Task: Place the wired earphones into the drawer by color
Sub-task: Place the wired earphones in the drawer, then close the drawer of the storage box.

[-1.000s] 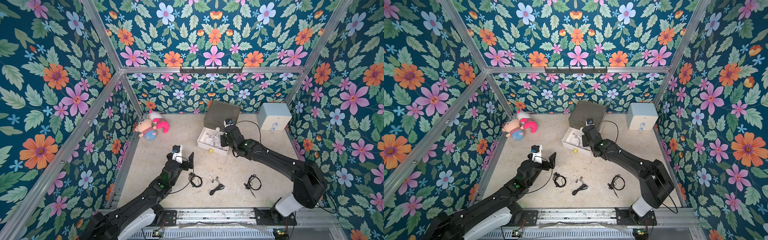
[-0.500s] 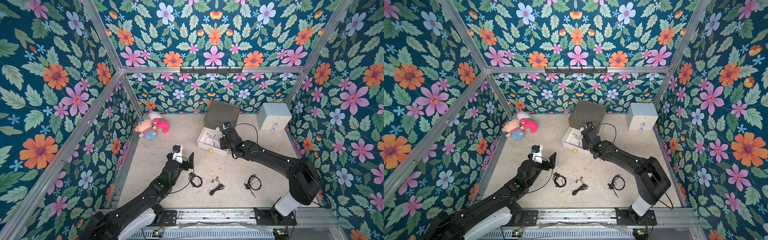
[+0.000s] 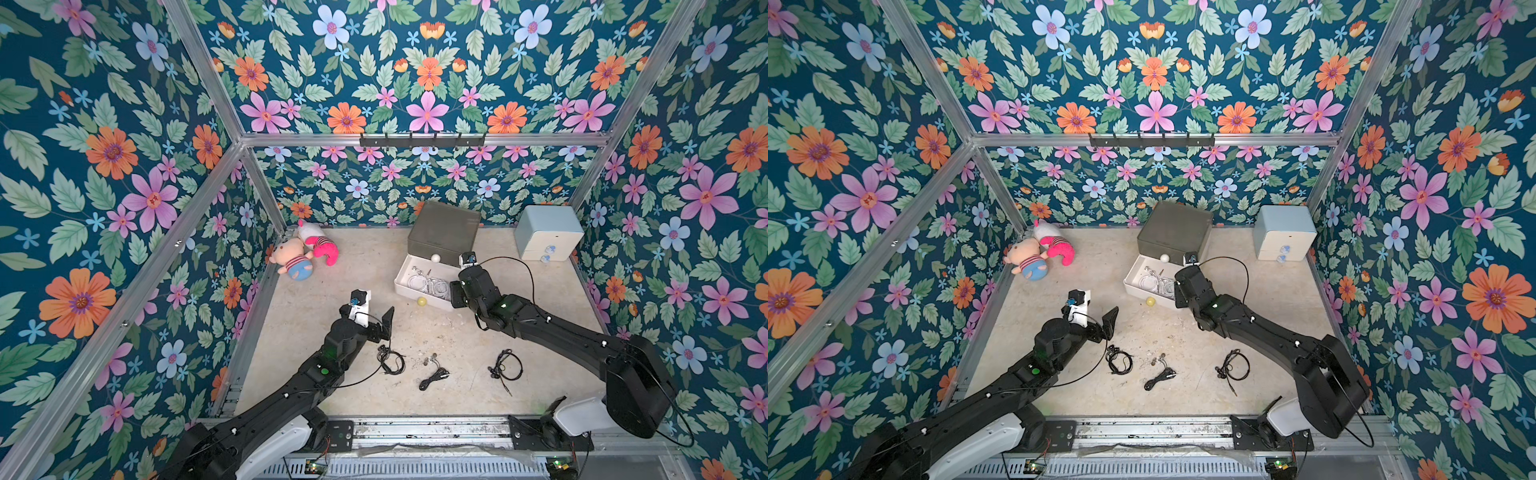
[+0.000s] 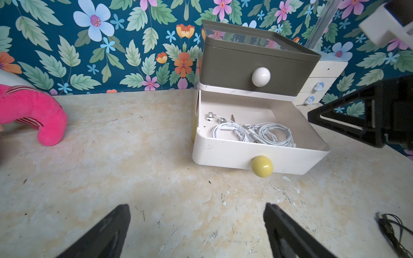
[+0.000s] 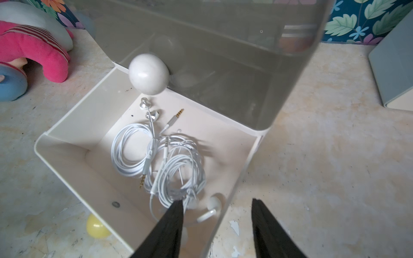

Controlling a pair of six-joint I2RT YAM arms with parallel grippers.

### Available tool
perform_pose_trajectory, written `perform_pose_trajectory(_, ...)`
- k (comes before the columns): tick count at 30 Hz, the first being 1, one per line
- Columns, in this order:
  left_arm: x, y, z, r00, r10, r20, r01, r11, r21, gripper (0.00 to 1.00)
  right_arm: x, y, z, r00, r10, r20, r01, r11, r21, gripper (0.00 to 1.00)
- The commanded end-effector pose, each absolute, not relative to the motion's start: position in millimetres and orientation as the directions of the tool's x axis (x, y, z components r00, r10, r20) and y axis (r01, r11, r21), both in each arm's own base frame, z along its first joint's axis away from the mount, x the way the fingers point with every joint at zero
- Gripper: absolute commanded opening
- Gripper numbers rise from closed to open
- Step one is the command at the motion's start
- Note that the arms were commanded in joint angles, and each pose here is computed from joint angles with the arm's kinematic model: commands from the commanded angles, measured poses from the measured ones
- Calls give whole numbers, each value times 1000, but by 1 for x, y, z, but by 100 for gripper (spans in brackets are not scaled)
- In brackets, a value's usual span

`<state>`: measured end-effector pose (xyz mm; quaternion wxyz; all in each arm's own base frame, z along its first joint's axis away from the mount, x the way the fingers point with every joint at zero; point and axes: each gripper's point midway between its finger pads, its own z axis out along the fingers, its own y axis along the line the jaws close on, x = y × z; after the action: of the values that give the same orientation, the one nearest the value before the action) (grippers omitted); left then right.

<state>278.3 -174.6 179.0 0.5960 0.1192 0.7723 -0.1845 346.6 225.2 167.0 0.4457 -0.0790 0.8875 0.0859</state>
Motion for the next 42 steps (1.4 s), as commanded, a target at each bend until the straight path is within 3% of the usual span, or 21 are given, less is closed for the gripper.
perform_pose_trajectory(1,277,-184,192,-235,-56,-970,450,879,-159,99,343,208,175,-560,-17,-828,-177,979,100,55)
perform_pose_trajectory(9,276,-205,196,-315,-118,-942,503,821,-271,97,321,142,171,-518,96,-850,-80,984,160,61)
perform_pose_trajectory(16,277,-236,195,-421,-199,-885,549,720,-424,93,302,97,168,-398,189,-898,-5,978,208,72)
perform_pose_trajectory(32,291,-281,173,-626,-385,-679,480,496,-724,82,278,94,166,-263,265,-928,-98,949,299,78)
perform_pose_trajectory(42,300,-285,150,-674,-420,-608,401,483,-779,71,276,97,166,-262,272,-926,-125,942,312,78)
